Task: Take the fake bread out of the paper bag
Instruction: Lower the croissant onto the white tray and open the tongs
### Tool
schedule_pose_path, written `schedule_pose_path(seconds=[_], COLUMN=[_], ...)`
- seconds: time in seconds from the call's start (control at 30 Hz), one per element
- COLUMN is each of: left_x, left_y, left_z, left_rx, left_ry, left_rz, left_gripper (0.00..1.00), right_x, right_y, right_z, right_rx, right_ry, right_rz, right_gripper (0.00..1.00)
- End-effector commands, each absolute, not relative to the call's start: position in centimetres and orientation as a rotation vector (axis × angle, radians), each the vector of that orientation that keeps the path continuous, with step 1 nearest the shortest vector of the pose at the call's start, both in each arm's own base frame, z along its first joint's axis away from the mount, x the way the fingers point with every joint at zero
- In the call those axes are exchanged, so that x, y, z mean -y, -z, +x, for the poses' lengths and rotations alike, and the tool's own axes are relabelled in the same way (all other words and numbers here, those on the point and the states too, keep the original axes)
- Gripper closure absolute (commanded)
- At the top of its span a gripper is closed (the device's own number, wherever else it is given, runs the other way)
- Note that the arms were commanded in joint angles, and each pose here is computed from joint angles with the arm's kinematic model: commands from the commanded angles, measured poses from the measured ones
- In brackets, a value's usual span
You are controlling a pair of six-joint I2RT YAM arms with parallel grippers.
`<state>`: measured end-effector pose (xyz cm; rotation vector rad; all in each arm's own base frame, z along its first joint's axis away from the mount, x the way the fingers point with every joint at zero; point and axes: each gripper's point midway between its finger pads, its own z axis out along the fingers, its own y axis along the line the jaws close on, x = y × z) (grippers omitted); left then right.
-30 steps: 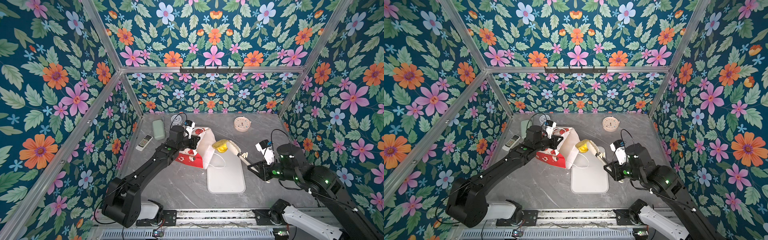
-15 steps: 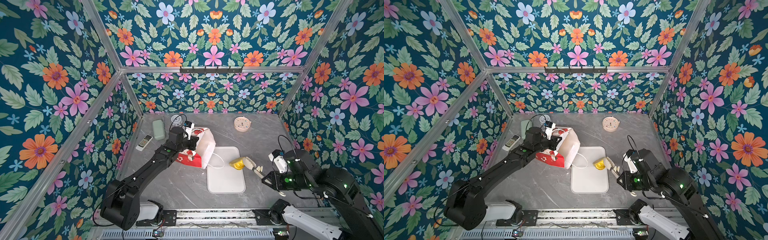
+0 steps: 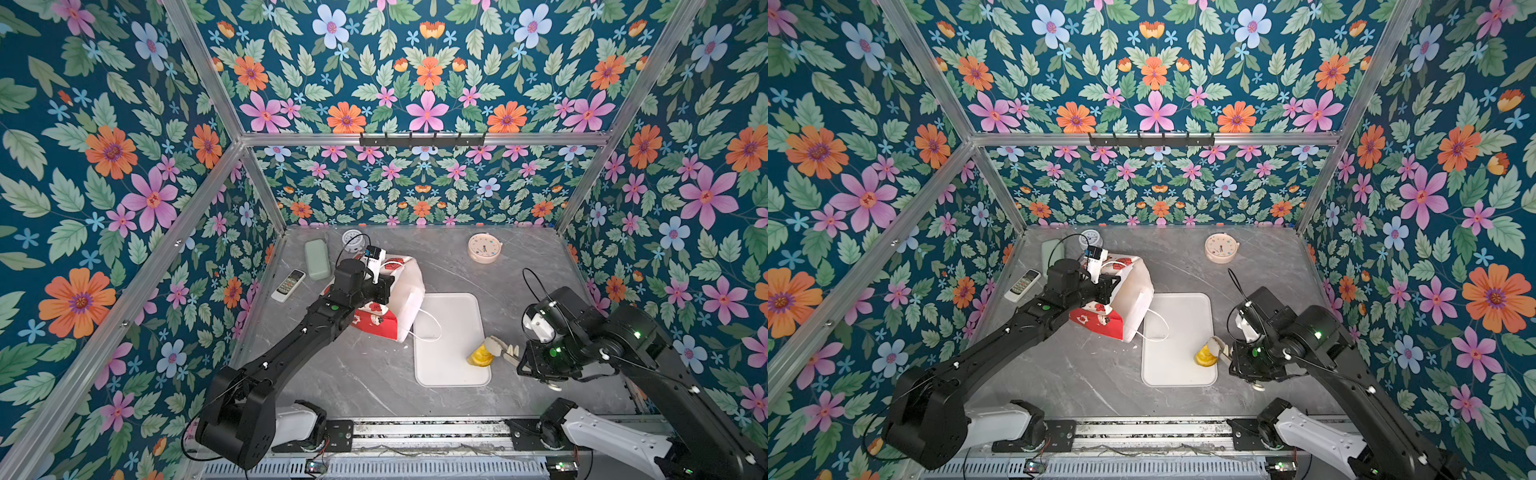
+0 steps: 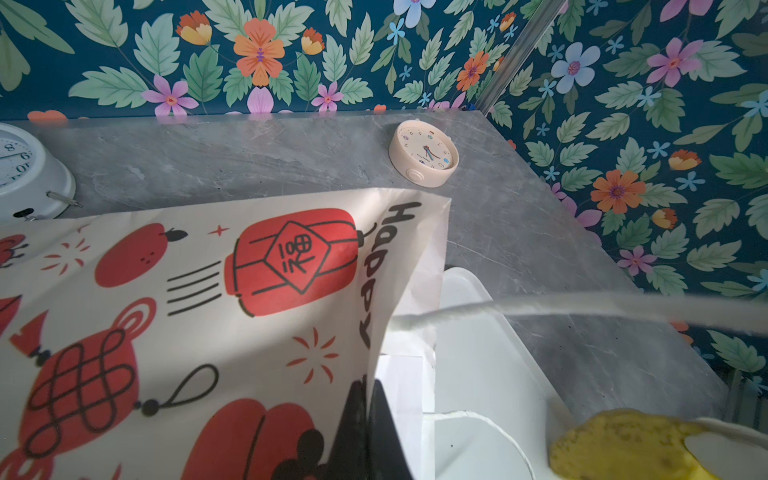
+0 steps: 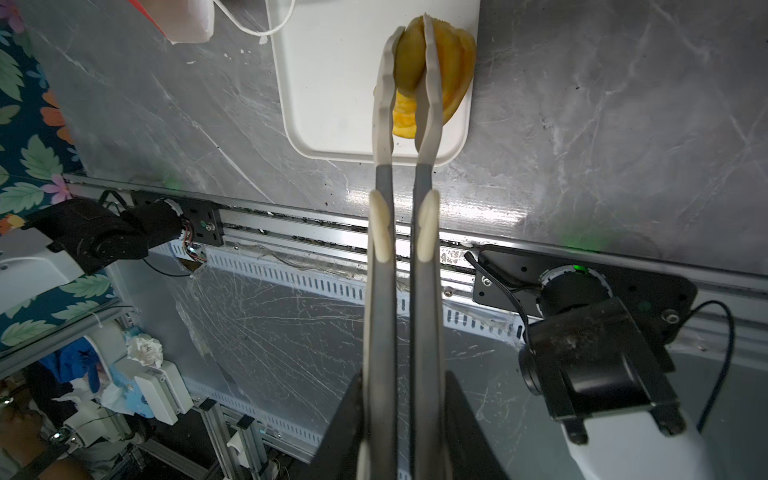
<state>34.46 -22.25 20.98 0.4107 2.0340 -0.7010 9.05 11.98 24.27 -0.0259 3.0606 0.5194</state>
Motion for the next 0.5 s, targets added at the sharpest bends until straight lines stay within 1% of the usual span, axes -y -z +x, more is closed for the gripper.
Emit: schedule_pose_path(seconds=[0.0, 0.13, 0.33, 0.47], left_x=[22.3, 22.3, 22.6, 22.8], left_y=[-22.4, -22.7, -22.7, -22.8], left_z=[34.7, 34.4, 34.1, 34.0], left_rx=[-1.968, -1.953, -1.942, -1.937], left_ry=[0.699, 0.706, 0.741, 0.759], left_rz=[0.426, 0.427, 0.433, 0.436], left_gripper=[1.00, 1.00, 1.00, 1.00], right_x=[-11.6, -12.8, -14.7, -15.8], right_y=[-24.0, -24.8, -24.4, -23.6], right_z=[9.4, 11.9, 15.7, 17.8], right_rx=[-3.101, -3.063, -3.021, -3.011], right_ry=[-0.429, -0.404, -0.398, -0.425], right_rz=[-0.076, -0.123, -0.149, -0.153], right_gripper=[1.00, 1.00, 1.00, 0.97])
